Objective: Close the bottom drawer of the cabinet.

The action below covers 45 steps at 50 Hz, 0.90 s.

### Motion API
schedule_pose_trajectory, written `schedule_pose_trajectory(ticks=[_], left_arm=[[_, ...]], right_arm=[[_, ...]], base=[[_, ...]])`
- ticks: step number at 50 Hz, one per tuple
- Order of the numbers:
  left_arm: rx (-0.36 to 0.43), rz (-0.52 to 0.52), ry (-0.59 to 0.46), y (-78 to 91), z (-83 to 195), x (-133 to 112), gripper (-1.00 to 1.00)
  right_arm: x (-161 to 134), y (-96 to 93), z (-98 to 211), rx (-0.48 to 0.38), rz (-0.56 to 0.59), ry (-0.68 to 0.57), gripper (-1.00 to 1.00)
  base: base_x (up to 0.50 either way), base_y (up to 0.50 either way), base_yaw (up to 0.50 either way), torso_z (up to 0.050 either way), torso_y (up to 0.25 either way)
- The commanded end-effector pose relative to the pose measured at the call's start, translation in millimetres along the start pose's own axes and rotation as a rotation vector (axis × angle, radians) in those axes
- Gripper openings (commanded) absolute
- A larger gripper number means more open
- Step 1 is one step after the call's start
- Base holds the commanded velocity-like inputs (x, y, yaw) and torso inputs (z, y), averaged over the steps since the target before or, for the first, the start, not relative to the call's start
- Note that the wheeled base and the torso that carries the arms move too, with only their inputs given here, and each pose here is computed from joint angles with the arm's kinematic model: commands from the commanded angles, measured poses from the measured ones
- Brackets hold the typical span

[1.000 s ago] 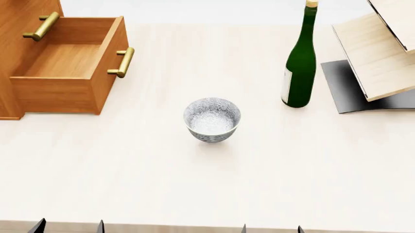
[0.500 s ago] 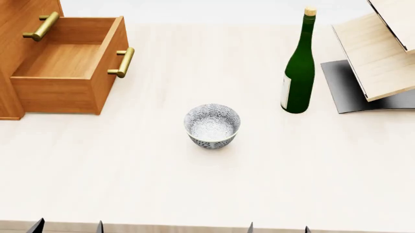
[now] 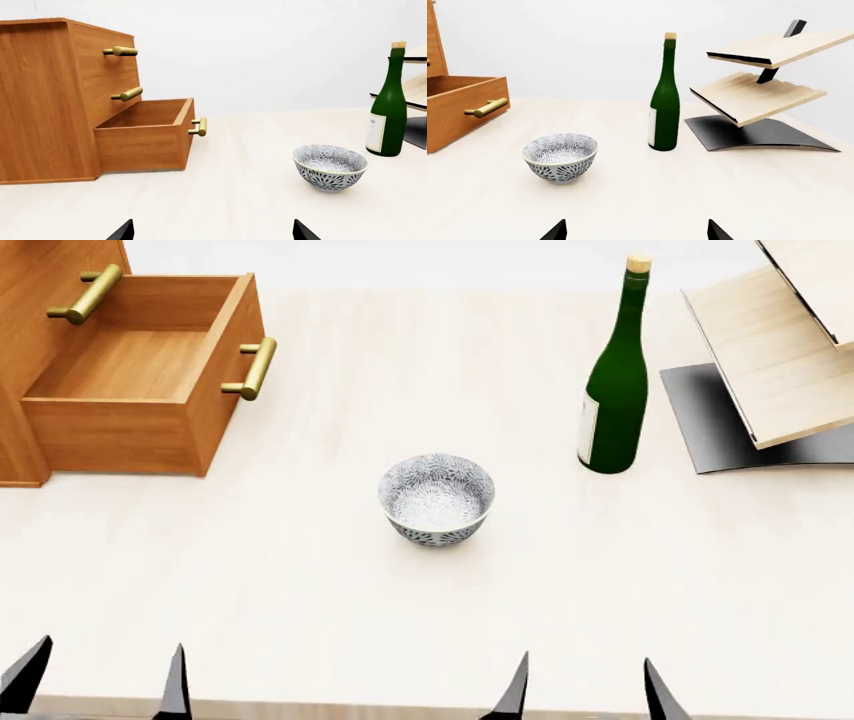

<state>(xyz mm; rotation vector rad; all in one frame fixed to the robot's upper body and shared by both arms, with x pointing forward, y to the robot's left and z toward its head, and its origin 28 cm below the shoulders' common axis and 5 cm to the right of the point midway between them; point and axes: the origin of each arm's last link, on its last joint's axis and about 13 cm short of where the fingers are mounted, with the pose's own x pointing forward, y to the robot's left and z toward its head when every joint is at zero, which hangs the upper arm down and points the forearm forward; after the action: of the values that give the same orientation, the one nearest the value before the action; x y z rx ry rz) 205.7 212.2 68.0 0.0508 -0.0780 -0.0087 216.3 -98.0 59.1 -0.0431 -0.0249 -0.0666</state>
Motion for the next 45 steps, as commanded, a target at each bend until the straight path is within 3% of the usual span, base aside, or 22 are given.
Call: schedule_pose_trajectory(ticks=[1,29,45], left_arm=[[0.020,0.007,-0.058,2.6,33,0,1.00],[0.041,0.009,-0.122,3.2,61,-3,1.00],[0.042,0.011,-0.113,3.3,58,-3,1.00]], right_arm=[[0,3.0,34,-0.014,0.013,-0.045,1.00],[2,1.4,60,0.010,0.018,-0.113,1.00],[2,1.7,57,0.026,0.015,-0.113,1.00]], base=[[0.00,0.00,0.00,0.000,0.000],[0.00,0.01,0.00,0.000,0.000],[0.00,0.49,0.00,0.000,0.000]])
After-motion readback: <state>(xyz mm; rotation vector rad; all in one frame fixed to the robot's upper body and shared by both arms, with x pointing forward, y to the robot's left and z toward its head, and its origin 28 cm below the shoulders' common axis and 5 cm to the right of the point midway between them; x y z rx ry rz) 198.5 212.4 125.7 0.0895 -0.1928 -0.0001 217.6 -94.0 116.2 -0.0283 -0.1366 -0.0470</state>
